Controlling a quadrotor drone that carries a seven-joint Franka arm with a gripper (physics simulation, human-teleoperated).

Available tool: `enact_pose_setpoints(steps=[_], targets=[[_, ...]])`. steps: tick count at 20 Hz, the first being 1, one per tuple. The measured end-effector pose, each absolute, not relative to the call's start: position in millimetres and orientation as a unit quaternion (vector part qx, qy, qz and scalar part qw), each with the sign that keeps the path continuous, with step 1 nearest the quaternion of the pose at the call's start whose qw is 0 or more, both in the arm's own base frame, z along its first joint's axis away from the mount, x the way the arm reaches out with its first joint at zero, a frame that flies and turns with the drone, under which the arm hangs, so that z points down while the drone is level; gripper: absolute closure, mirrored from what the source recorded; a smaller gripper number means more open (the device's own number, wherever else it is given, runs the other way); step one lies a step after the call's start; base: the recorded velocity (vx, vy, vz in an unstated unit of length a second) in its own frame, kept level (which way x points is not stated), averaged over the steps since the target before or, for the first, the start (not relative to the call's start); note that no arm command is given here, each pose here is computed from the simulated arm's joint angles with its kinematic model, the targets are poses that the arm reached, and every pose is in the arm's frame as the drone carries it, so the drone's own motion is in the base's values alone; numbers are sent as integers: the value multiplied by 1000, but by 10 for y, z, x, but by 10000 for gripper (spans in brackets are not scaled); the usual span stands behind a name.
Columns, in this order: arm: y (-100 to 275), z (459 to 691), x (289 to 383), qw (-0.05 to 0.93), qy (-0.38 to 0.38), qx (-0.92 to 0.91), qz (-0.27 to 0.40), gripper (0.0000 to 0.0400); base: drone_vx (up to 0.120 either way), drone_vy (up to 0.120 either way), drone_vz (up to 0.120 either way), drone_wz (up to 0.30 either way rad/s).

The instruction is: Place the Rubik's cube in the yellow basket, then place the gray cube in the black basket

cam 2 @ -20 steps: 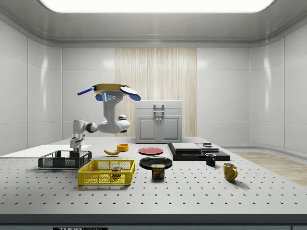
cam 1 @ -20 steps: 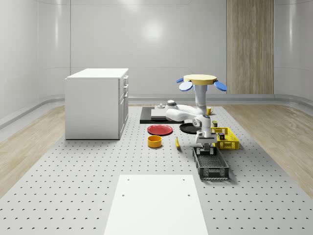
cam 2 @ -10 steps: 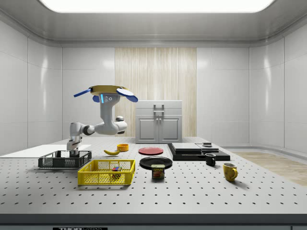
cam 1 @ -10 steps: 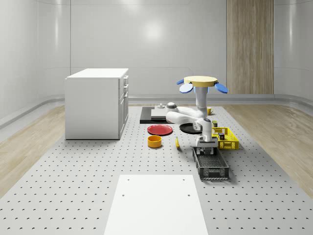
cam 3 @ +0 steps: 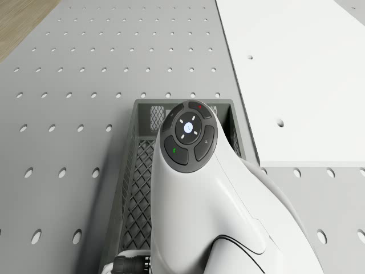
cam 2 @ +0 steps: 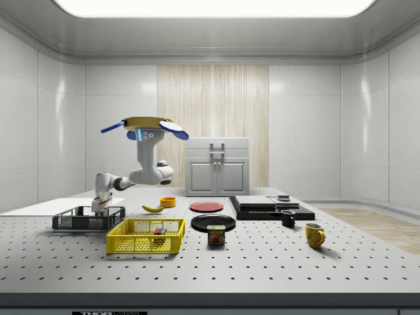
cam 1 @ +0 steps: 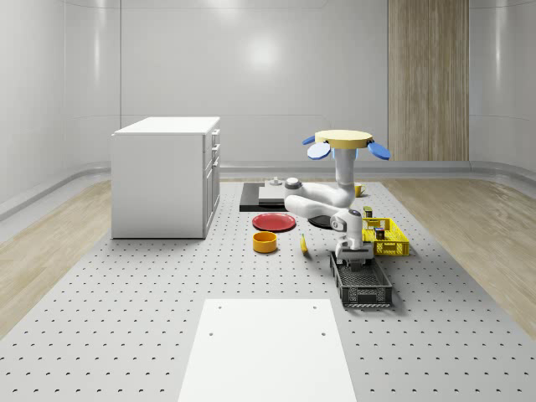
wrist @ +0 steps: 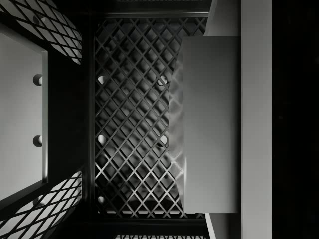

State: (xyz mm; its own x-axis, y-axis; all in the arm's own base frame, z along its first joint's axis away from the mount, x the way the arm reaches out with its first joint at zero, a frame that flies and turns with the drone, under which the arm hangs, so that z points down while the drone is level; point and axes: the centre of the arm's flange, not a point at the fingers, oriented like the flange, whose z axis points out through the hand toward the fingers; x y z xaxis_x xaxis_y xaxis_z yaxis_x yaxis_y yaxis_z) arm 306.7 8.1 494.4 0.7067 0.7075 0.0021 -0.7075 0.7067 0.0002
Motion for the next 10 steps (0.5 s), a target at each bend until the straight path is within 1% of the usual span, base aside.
enact_pose_setpoints(steps=[2,4,7,10], targets=[[81,4992,3067,924,-1,1,383,99,0,0,0,0],[81,5008,3067,924,-1,1,383,60,0,0,0,0],[81,4950,3067,924,-1,1,383,28,0,0,0,0],[81,4853,3067,924,-1,1,383,13,0,0,0,0]])
